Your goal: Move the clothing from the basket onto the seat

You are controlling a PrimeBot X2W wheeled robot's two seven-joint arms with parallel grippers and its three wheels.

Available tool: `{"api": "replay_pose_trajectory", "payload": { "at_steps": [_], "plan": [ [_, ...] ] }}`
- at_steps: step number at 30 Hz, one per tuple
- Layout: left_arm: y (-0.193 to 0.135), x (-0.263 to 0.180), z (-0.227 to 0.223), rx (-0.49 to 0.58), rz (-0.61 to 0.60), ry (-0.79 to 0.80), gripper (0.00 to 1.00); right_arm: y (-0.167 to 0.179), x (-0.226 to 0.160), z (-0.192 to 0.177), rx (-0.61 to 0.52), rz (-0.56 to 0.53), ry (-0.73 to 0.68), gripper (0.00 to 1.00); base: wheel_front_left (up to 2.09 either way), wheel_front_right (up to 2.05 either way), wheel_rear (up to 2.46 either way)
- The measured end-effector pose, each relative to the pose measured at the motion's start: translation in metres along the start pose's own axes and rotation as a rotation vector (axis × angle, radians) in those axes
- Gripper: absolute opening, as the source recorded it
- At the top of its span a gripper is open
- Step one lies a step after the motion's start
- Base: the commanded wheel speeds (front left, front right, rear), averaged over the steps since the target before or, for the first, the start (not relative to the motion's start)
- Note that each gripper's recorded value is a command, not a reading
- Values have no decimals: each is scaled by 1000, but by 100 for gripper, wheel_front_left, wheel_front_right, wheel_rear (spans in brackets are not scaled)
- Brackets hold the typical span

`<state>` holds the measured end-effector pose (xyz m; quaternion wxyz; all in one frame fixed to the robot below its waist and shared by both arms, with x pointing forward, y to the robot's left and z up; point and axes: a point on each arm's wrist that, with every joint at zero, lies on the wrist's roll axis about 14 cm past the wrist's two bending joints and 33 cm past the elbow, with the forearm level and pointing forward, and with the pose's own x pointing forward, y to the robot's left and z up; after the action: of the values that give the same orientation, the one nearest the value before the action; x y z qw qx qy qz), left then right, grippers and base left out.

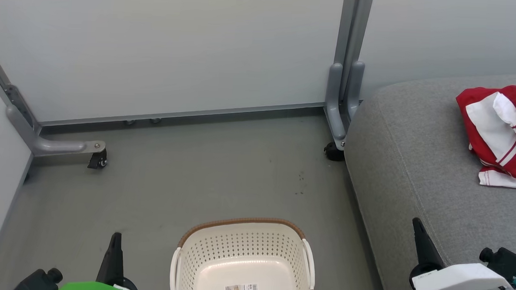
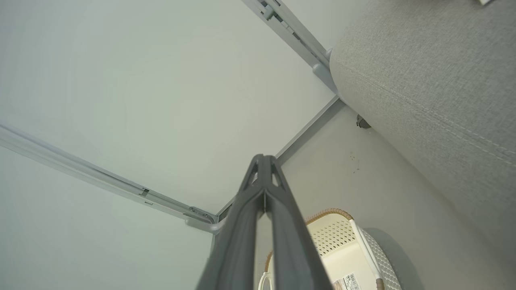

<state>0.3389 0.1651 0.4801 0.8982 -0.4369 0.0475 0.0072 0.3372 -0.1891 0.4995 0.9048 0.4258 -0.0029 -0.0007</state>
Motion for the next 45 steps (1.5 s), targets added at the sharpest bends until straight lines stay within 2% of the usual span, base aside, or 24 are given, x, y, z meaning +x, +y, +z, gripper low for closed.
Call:
{"api": "replay_pose_trajectory", "payload": {
  "at_steps": [23, 45],
  "plan": [
    [0, 18, 14, -254, -9, -8, 0, -2, 18, 7, 257, -18, -1, 0, 0, 0, 0],
    [0, 31, 28, -450, -29, -25, 0, -4, 32, 9, 461, -24, 4, 0, 0, 0, 0]
  ]
}}
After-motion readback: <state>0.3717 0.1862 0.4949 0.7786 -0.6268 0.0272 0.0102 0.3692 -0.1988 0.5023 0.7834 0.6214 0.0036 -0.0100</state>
